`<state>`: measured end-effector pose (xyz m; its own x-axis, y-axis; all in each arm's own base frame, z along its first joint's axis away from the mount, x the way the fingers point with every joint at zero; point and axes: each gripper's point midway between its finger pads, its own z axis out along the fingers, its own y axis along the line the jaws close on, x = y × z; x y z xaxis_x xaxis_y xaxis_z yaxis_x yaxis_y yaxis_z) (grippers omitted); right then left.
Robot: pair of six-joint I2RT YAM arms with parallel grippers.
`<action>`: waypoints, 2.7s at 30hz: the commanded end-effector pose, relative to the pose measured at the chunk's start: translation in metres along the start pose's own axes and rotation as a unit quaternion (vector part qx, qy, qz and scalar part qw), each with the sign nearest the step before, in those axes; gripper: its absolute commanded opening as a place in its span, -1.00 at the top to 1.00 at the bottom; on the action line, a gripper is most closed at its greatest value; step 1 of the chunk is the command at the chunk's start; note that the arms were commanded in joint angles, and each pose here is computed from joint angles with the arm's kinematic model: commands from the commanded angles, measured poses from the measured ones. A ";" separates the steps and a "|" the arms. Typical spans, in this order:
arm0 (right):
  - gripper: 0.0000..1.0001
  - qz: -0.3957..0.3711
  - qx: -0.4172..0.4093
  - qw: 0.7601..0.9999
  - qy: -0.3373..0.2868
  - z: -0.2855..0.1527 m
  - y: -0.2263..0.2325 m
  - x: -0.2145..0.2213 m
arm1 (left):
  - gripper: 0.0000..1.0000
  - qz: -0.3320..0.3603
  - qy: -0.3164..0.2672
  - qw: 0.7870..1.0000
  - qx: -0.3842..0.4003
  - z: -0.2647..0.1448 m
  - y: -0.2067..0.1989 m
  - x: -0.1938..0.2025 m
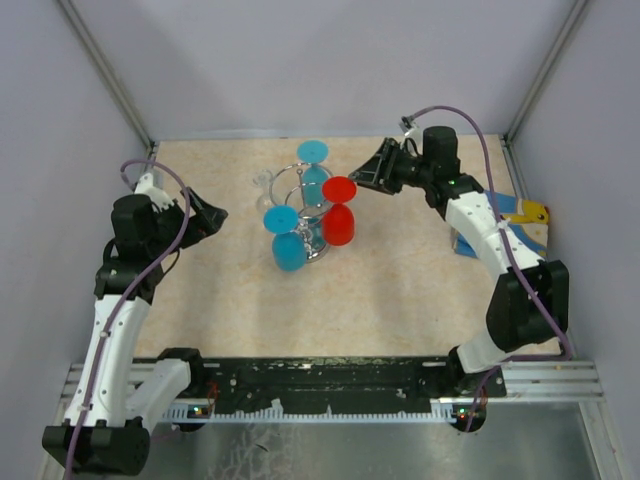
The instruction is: Take the wine glass off the wine glass rack
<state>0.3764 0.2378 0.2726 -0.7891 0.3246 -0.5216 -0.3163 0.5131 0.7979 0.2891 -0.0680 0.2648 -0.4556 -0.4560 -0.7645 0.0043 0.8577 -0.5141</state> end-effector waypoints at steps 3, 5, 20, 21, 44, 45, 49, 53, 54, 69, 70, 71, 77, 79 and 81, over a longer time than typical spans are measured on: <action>0.20 -0.037 -0.052 0.998 -0.019 -0.008 0.040 -0.015 | -0.84 0.003 -0.016 1.000 0.015 -0.004 -0.007 -0.009; 0.30 -0.035 -0.061 0.997 -0.016 -0.010 0.043 -0.011 | -0.85 0.003 -0.014 1.000 0.014 -0.003 -0.007 -0.007; 0.51 -0.036 -0.083 0.996 -0.008 -0.024 0.050 0.011 | -0.84 -0.003 0.001 1.000 0.018 0.004 -0.004 0.002; 0.51 -0.035 -0.085 0.996 -0.007 -0.024 0.050 0.012 | -0.84 -0.003 0.002 1.000 0.017 0.005 -0.004 0.003; 0.48 -0.040 -0.112 0.993 -0.007 -0.037 0.067 0.018 | -0.84 -0.005 0.006 1.000 0.013 0.009 0.000 0.007; 0.48 -0.041 -0.112 0.993 -0.007 -0.038 0.068 0.018 | -0.84 -0.004 0.008 1.000 0.013 0.009 0.000 0.007; 0.47 -0.042 -0.117 0.992 -0.001 -0.038 0.069 0.020 | -0.84 -0.004 0.008 1.000 0.012 0.009 0.001 0.008; 0.45 -0.037 -0.116 0.993 0.004 -0.036 0.066 0.023 | -0.84 -0.004 0.006 1.000 0.014 0.009 0.000 0.007; 0.45 -0.036 -0.115 0.993 0.006 -0.035 0.065 0.024 | -0.84 -0.004 0.006 1.000 0.014 0.009 0.000 0.007; 0.41 -0.020 -0.119 0.992 0.022 -0.030 0.056 0.038 | -0.84 -0.004 0.003 1.000 0.015 0.007 -0.001 0.005; 0.41 -0.017 -0.119 0.992 0.023 -0.030 0.055 0.040 | -0.84 -0.004 0.004 1.000 0.015 0.007 -0.001 0.005; 0.41 -0.016 -0.120 0.992 0.023 -0.030 0.055 0.042 | -0.84 -0.003 0.004 1.000 0.015 0.007 -0.002 0.005; 0.40 -0.006 -0.136 0.990 0.024 -0.033 0.056 0.048 | -0.84 -0.003 0.005 1.000 0.016 0.008 -0.001 0.006; 0.40 -0.005 -0.140 0.990 0.023 -0.034 0.058 0.049 | -0.84 -0.003 0.006 1.000 0.016 0.009 -0.001 0.007; 0.40 -0.009 -0.140 0.990 0.020 -0.037 0.061 0.048 | -0.84 -0.003 0.006 1.000 0.016 0.009 0.000 0.007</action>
<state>0.3127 0.2524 0.2747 -0.8379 0.2864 -0.4647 -0.3683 0.3317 0.8685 0.2914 -0.0722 0.2533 -0.4799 -0.4560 -0.7495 0.0113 0.8510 -0.5250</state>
